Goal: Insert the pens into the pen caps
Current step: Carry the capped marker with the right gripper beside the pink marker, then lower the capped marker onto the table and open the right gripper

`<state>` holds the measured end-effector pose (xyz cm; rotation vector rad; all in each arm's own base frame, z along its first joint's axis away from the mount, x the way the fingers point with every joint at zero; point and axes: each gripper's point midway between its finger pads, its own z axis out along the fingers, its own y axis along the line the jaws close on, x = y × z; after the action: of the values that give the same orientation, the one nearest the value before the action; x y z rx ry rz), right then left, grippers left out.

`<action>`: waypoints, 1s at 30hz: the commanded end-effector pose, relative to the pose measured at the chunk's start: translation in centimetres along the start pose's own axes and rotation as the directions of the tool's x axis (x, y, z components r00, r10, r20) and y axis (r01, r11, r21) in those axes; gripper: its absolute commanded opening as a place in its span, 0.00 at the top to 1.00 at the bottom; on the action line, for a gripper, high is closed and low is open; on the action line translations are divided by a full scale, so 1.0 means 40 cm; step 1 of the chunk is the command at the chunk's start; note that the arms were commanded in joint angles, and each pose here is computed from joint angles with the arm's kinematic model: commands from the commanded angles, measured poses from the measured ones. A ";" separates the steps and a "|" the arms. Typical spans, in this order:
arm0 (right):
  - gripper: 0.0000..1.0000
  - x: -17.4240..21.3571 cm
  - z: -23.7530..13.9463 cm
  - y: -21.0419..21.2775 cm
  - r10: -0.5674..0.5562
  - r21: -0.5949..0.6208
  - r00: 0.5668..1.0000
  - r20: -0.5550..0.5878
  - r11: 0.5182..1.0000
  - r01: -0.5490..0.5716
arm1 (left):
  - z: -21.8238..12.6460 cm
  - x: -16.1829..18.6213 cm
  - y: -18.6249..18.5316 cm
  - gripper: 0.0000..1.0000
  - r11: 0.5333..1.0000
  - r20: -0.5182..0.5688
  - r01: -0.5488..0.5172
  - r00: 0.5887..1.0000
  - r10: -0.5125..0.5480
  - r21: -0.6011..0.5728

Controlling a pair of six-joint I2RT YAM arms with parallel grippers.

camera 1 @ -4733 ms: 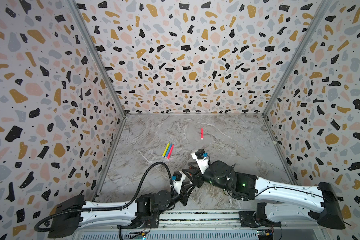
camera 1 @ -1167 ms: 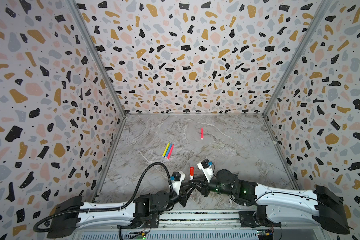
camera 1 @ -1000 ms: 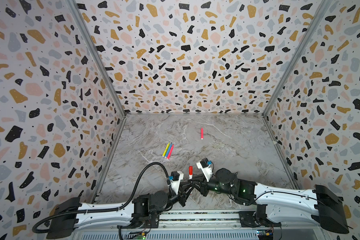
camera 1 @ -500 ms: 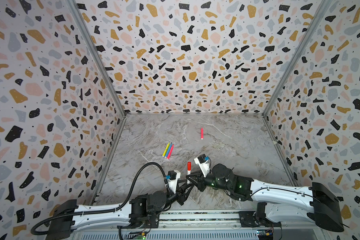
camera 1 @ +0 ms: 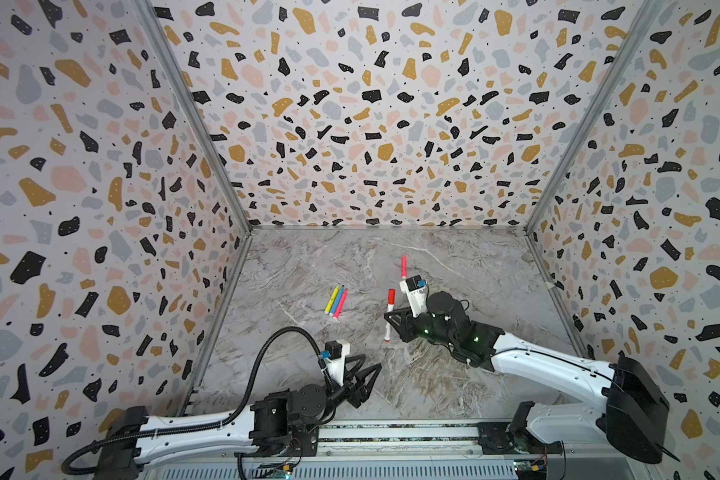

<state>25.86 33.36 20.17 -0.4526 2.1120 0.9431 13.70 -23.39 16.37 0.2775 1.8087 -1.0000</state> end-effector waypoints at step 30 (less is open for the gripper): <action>0.93 -0.236 0.450 -0.541 0.078 0.469 0.962 -0.262 0.881 0.056 | -0.020 -0.006 0.054 0.40 0.996 0.027 -0.012 1.000 0.014 -0.084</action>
<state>53.08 33.81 7.62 -0.3580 2.5035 0.3927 14.18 -21.81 15.45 0.2402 1.8364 -0.9340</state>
